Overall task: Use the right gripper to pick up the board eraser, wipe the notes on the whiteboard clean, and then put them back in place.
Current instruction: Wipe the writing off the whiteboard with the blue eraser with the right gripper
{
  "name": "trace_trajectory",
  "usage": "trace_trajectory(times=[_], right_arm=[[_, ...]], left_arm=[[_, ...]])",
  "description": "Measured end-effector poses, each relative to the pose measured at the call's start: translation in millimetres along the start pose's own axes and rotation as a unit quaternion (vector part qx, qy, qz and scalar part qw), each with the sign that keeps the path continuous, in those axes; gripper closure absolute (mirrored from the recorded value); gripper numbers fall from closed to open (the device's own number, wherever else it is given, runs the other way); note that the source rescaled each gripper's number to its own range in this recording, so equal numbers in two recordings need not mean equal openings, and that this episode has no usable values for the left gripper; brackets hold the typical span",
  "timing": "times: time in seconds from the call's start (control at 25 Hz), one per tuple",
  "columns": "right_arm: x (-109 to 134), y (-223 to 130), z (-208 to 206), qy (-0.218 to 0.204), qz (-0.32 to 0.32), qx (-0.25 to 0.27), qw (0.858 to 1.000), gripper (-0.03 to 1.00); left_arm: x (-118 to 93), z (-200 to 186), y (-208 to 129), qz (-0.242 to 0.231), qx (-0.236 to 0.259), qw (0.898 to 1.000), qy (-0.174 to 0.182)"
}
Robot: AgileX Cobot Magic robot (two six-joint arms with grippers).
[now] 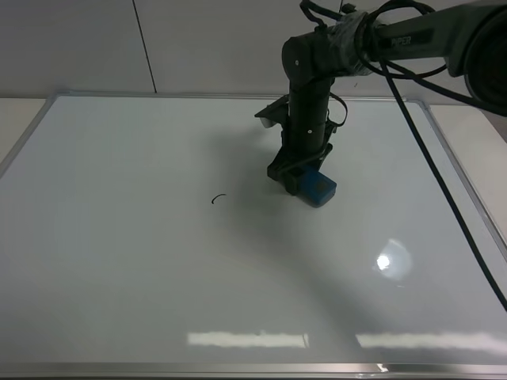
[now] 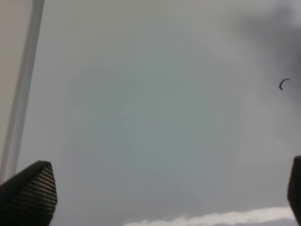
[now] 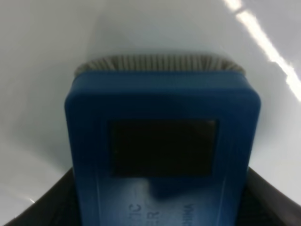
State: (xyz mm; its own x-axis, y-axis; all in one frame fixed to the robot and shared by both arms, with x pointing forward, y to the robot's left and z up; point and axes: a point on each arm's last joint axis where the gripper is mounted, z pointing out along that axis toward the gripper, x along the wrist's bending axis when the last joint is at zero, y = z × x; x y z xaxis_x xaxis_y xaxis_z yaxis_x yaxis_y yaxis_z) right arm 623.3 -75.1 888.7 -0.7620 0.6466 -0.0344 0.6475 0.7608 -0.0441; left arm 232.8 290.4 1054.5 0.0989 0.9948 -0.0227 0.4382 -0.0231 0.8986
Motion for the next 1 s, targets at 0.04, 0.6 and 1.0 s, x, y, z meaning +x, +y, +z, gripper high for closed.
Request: trace_trajectory(times=[0.04, 0.6, 1.0], right_arm=[[3, 1, 0, -0.004, -0.007, 0.001, 1.0, 0.97], [96, 45, -16, 0.001, -0.104, -0.063, 0.993, 0.97], [176, 48, -4, -0.009, -0.222, -0.046, 0.974, 0.97]], left_arm=[[0, 0, 0, 0.0, 0.0, 1.0, 0.0], [0, 0, 0, 0.0, 0.0, 1.0, 0.0], [0, 0, 0, 0.0, 0.0, 1.0, 0.0]])
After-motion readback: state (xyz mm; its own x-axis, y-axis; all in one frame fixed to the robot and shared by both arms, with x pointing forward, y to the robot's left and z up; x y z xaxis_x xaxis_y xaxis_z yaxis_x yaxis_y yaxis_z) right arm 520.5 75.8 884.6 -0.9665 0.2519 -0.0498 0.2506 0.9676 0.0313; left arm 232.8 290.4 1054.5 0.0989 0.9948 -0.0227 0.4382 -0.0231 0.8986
